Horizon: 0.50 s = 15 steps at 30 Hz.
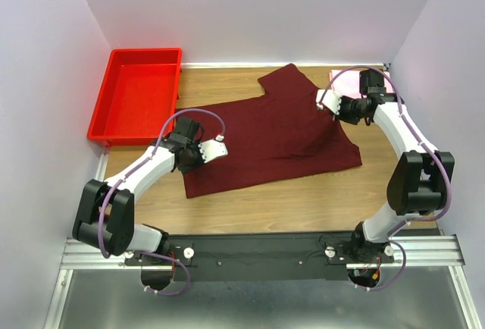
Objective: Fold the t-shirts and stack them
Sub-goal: Fold the tshirt
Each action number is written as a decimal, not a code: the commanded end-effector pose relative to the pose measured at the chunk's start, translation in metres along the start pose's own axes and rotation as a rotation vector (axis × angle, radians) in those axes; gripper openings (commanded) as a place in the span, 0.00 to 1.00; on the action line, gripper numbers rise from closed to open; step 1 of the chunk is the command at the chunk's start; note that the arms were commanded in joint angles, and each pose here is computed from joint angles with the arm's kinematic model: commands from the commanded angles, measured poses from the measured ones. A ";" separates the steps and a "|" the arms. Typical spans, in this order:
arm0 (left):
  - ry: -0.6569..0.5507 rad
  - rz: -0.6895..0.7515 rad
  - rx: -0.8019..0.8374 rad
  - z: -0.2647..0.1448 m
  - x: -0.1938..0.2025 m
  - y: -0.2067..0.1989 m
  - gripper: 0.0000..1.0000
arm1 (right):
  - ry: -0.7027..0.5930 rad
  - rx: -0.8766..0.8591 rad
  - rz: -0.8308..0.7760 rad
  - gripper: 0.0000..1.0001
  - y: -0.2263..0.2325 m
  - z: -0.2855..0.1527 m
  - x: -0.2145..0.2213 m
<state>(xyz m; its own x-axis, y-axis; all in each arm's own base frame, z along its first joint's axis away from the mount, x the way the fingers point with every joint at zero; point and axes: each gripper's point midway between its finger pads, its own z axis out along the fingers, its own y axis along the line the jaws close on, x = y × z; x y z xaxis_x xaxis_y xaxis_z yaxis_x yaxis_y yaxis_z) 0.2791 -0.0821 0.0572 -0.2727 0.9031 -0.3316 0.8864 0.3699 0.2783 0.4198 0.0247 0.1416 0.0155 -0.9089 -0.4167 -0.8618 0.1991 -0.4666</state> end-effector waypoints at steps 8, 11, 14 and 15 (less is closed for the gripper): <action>0.052 -0.024 -0.022 0.016 0.006 0.010 0.00 | 0.041 0.008 0.070 0.01 -0.011 0.025 0.000; 0.062 -0.033 -0.019 0.021 0.006 0.012 0.00 | 0.068 0.012 0.122 0.01 -0.014 0.033 0.006; 0.066 -0.045 -0.021 0.023 0.006 0.014 0.00 | 0.080 0.018 0.159 0.01 -0.017 0.038 0.009; 0.068 -0.045 -0.020 0.024 0.006 0.015 0.00 | 0.082 0.015 0.176 0.01 -0.016 0.040 0.010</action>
<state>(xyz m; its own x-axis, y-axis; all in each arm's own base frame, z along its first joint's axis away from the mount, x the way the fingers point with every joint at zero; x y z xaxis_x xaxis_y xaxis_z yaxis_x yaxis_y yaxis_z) 0.2862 -0.0796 0.0317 -0.3120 0.9071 -0.2823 0.8896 0.3833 0.2482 0.4412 0.0315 0.1118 -0.1069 -0.9006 -0.4213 -0.8701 0.2898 -0.3988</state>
